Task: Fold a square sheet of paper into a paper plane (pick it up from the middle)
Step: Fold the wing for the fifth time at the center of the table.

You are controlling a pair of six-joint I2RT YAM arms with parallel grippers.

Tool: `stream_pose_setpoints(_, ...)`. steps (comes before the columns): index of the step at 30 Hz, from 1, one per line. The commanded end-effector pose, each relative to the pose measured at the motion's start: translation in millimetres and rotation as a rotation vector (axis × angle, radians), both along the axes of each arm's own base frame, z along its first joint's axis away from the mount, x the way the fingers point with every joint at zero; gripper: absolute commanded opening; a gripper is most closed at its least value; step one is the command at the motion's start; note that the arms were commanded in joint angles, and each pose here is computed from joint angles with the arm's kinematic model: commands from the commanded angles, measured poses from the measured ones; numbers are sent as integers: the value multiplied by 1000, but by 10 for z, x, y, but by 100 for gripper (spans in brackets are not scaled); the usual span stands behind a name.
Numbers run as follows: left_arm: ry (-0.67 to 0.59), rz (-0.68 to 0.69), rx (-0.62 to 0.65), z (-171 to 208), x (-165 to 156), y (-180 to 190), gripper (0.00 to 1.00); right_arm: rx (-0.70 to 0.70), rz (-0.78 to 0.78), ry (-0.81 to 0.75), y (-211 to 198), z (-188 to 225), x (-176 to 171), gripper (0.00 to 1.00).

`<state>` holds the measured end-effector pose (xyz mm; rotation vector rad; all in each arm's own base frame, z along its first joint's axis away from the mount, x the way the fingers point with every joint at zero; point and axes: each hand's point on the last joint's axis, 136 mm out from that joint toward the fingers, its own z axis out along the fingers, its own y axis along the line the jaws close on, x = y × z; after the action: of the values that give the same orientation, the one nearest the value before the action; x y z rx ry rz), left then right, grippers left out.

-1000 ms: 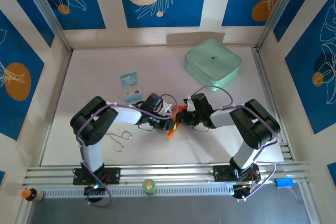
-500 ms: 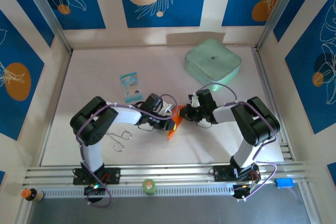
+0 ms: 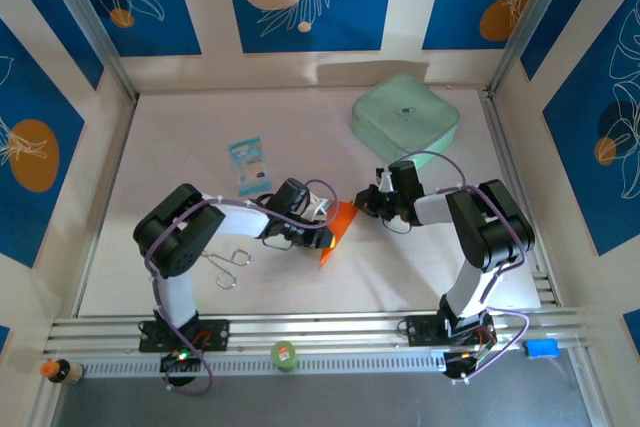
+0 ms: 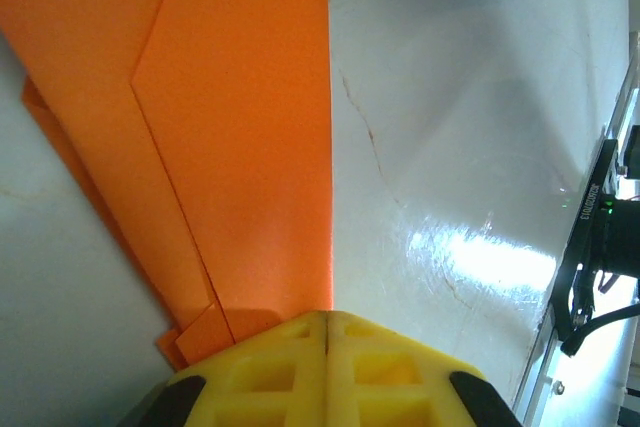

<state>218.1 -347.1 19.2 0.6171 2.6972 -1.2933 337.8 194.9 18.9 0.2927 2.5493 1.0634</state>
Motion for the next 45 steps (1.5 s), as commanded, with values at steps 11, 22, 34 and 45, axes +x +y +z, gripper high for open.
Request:
stream_pose_setpoints(11,168,-20,203,-569,-459,413,0,25,126,-90,271,485,-214,1)
stream_pose_setpoints(22,151,-21,181,-501,-442,388,0,39,218,-15,570,203,-562,0)
stream_pose_setpoints(34,143,-18,173,-486,-434,384,0,43,199,8,528,131,-585,0)
stream_pose_setpoints(45,141,-18,171,-486,-431,379,0,58,240,7,658,114,-540,0)
